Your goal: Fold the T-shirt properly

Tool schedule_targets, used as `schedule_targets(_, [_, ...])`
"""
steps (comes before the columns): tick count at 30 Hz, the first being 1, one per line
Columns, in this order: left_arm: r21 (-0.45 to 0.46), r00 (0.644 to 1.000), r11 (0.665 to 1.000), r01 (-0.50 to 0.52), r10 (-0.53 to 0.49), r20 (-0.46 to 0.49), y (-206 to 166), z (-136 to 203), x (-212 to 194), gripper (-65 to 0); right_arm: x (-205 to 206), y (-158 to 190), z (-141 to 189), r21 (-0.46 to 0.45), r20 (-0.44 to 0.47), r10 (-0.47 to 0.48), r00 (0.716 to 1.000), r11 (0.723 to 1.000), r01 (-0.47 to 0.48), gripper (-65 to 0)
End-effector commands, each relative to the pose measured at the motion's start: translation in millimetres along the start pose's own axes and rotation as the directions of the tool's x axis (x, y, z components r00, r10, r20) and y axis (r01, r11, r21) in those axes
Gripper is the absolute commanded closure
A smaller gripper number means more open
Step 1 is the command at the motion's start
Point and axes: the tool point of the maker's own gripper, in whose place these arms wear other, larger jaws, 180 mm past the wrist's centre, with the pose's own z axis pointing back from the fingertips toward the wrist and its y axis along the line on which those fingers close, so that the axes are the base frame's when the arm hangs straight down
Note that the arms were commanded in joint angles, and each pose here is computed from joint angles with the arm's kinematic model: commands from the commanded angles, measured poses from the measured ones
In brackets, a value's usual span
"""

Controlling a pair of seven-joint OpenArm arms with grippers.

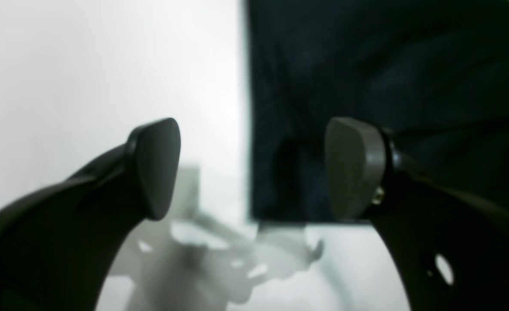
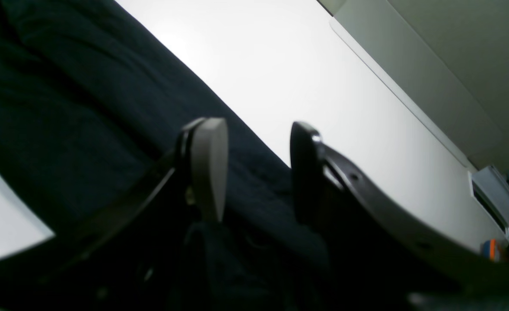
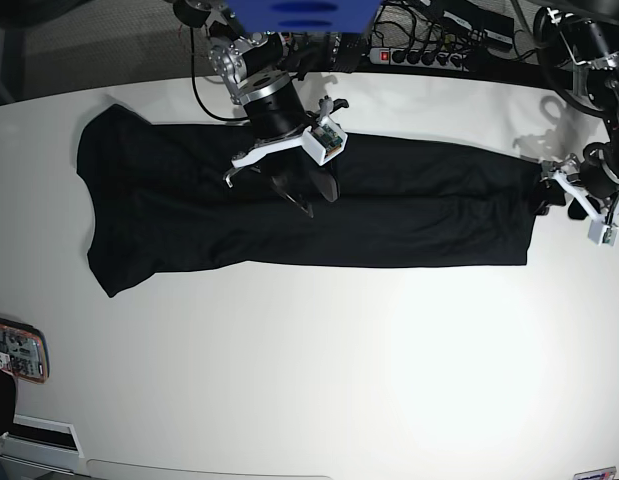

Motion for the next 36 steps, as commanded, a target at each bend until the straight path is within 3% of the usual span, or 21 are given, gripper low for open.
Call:
schedule_targets(1, [-0.001,0.999,1.000,0.001,-0.001,0.052,4.8,2.1,20.0,-49.8,34.3,11.5,-1.1,-0.024,0.075,-0.057,0.996,0.998,0.059,-23.0])
schedule_targets(5, [-0.004,0.999,0.999,-0.041,0.041,0.022,10.1,-6.6,8.5,-49.8,33.4,12.2,-0.5,-0.022,0.072,-0.057,0.996,0.998,0.059,-23.0])
schedule_targets(10, [-0.051,1.000,0.999,-0.013,0.012,-0.012,-8.8,-17.9,2.2,-49.8,33.2,13.4,0.2,-0.019,0.071,-0.059,0.996,0.998,0.060,-23.0])
schedule_targets(15, [-0.101,0.998,0.993,-0.068,0.066,-0.017,-33.9,-31.4,-13.1,-49.8,32.8,13.4,0.3,-0.018,0.070,-0.058,0.996,0.998,0.059,-23.0])
schedule_targets(36, [-0.234,0.998,0.972,-0.036,0.022,-0.062,-91.6,-54.8,-27.9,-49.0,32.2,14.6,1.1,-0.015,0.068,-0.058,0.996,0.998,0.059,-23.0])
